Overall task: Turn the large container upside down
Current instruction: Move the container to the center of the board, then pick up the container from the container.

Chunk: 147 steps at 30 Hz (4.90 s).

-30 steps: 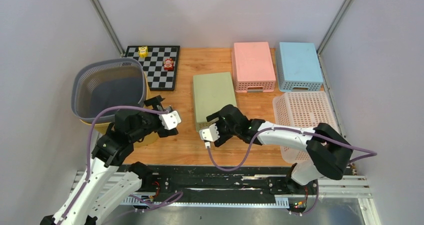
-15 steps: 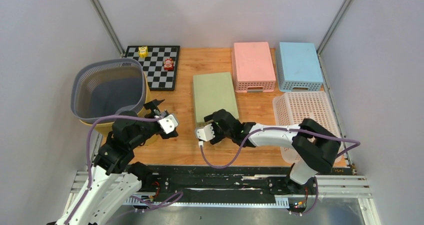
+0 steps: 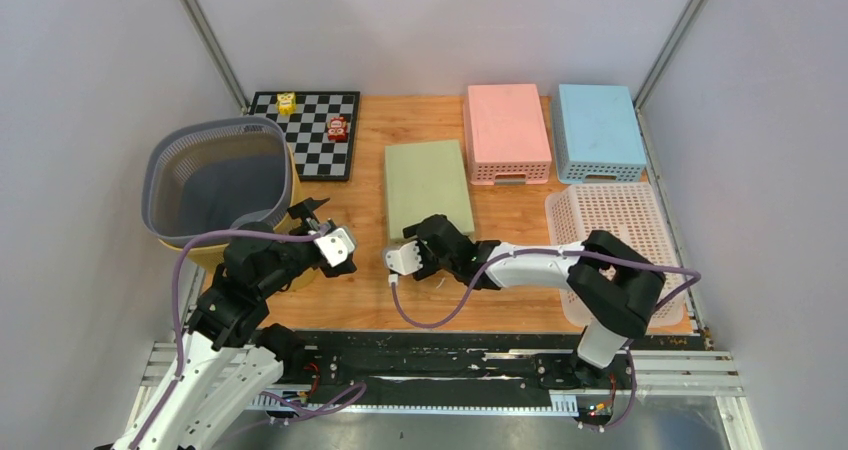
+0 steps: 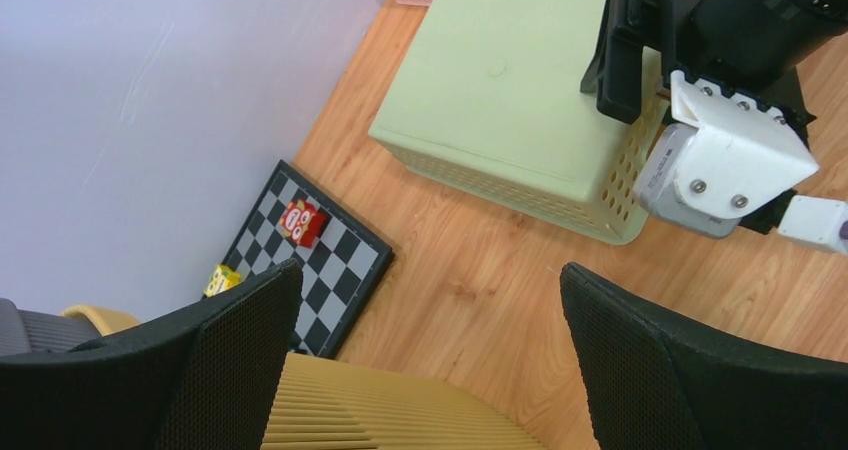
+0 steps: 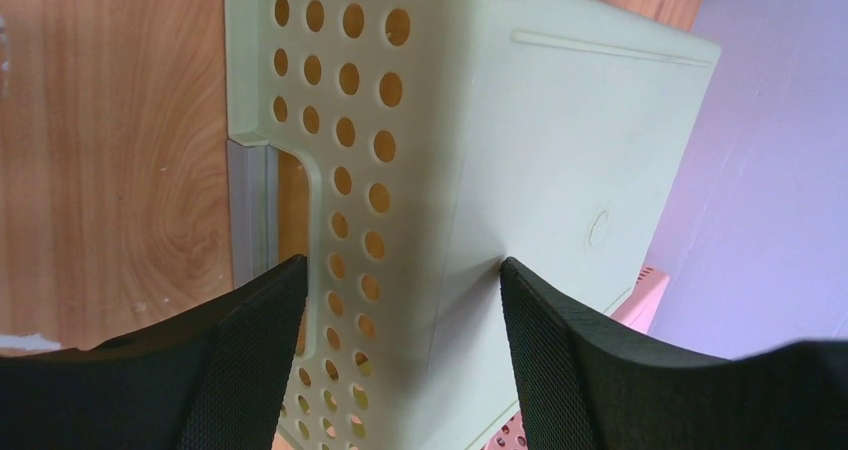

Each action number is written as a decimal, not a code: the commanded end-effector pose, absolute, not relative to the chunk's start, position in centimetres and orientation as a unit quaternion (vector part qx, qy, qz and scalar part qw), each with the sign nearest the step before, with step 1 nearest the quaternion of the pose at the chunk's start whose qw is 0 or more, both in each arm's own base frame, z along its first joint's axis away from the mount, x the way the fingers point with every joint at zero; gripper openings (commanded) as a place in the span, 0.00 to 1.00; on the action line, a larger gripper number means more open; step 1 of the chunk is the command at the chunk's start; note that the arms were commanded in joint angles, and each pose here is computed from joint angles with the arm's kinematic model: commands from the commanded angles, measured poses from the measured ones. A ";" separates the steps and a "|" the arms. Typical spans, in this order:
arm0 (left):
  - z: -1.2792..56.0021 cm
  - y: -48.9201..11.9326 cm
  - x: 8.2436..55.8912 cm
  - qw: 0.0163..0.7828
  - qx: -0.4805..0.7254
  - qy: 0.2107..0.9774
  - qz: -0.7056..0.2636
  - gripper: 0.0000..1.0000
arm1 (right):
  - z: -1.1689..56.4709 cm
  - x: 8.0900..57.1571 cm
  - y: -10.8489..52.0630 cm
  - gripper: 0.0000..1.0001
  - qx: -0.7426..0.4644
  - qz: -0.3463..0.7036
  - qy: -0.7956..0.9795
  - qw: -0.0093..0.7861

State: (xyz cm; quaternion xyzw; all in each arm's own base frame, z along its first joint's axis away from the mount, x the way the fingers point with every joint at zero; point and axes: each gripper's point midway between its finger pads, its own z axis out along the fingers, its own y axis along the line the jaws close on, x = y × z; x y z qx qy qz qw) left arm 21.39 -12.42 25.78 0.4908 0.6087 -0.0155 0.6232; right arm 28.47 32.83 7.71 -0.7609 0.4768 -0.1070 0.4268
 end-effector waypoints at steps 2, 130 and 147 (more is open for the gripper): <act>23.7 -12.0 21.2 0.598 0.480 0.641 -0.028 1.00 | 7.0 29.2 33.0 0.71 -0.766 -0.110 0.488 0.402; 38.6 0.1 25.4 0.477 0.119 0.866 0.092 0.00 | 24.4 26.3 29.8 1.00 -0.688 0.113 0.535 0.478; 45.9 0.5 23.8 0.593 0.159 0.780 0.122 0.00 | 26.1 25.8 29.8 1.00 -0.684 0.121 0.523 0.493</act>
